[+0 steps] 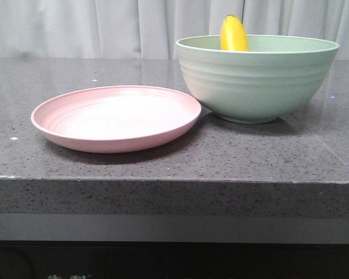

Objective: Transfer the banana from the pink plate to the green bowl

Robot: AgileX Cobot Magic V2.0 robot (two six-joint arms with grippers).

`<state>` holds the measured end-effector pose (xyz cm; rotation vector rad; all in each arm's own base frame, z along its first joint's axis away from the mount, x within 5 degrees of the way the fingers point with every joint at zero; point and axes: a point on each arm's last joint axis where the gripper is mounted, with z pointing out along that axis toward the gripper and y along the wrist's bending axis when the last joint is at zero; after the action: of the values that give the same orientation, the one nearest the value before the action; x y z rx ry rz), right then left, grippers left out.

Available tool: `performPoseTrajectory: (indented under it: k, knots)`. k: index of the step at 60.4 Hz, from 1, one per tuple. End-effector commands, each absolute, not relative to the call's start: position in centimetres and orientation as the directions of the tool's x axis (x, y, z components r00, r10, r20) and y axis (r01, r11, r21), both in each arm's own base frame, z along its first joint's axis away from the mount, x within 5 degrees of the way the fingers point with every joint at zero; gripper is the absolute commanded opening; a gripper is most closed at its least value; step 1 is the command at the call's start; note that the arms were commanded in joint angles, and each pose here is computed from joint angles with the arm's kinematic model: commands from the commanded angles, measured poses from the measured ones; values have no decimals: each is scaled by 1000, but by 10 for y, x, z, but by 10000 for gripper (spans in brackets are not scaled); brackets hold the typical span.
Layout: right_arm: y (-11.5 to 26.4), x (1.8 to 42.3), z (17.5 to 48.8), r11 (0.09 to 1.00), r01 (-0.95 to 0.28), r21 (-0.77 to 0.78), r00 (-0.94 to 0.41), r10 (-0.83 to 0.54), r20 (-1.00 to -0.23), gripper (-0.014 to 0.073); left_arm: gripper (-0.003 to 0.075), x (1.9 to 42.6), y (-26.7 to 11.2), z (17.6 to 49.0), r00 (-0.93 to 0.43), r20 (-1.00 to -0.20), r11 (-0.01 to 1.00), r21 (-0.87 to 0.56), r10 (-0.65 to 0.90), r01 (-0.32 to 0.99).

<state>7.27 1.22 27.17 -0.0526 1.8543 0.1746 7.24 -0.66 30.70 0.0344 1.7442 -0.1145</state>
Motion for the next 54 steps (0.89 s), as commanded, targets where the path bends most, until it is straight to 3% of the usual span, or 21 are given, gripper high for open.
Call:
performPoseTrajectory:
  k: [1,8,54]
  knots:
    - [10,65,287,989,-122,84,-91,73,-993,-50,-18,65,-6,313,-48,-997,992,-72,-68,101]
    - [9,57,288,989,-125,82,-37,78,-996,-50,-18,59,-6,302,-8,-997,992,-72,-72,107]
    - [9,56,288,989,-124,82,-36,78,-996,-50,-18,57,-4,294,9,-1000,995,-25,-26,93]
